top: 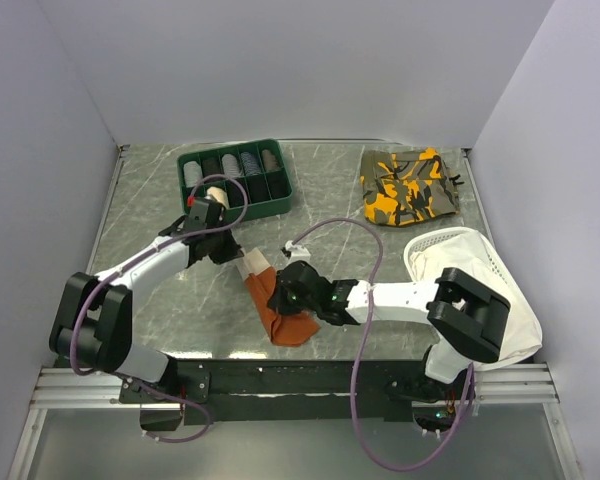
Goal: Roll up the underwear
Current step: Fold the underwear at the center of the board.
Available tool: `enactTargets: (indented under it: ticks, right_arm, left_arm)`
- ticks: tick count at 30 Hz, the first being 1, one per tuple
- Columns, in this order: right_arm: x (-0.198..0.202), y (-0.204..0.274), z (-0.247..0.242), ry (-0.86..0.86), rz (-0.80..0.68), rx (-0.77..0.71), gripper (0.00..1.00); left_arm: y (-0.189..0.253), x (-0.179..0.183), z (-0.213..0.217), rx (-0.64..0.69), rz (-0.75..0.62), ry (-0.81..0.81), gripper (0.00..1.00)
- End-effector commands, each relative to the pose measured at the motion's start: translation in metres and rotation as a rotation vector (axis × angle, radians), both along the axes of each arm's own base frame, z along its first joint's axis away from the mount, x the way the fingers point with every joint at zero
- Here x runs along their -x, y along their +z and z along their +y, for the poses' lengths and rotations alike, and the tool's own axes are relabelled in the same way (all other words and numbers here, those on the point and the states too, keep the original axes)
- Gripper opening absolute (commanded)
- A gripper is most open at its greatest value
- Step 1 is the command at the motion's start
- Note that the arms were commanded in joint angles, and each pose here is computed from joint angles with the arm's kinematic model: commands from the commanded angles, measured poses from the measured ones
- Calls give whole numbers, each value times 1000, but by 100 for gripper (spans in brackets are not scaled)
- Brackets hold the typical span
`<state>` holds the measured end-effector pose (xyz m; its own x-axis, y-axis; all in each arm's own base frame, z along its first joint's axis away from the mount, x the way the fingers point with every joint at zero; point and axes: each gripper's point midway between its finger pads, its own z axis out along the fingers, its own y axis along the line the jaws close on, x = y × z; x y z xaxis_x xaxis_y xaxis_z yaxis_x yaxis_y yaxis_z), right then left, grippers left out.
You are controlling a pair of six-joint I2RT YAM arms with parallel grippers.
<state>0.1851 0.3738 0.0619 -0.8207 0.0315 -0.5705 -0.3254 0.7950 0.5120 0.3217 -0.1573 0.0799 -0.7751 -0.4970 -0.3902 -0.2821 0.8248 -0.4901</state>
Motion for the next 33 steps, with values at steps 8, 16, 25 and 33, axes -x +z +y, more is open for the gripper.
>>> enactTargets:
  ticks: [8,16,25,33]
  right_arm:
    - [-16,7,-15,-78,20,-73,0]
    - [-23,-7,-26,-114,43,-62,0]
    - [-25,-21,-31,-144,69,-50,0]
    - [-30,-31,-39,-181,83,-26,0]
  left_arm:
    - [12,-33,-15,-21,-45,25,1]
    - [3,-45,-26,-58,-21,17,1]
    - [-16,-53,-33,-96,19,3,1]
    - [-17,-60,-37,-99,19,0,1]
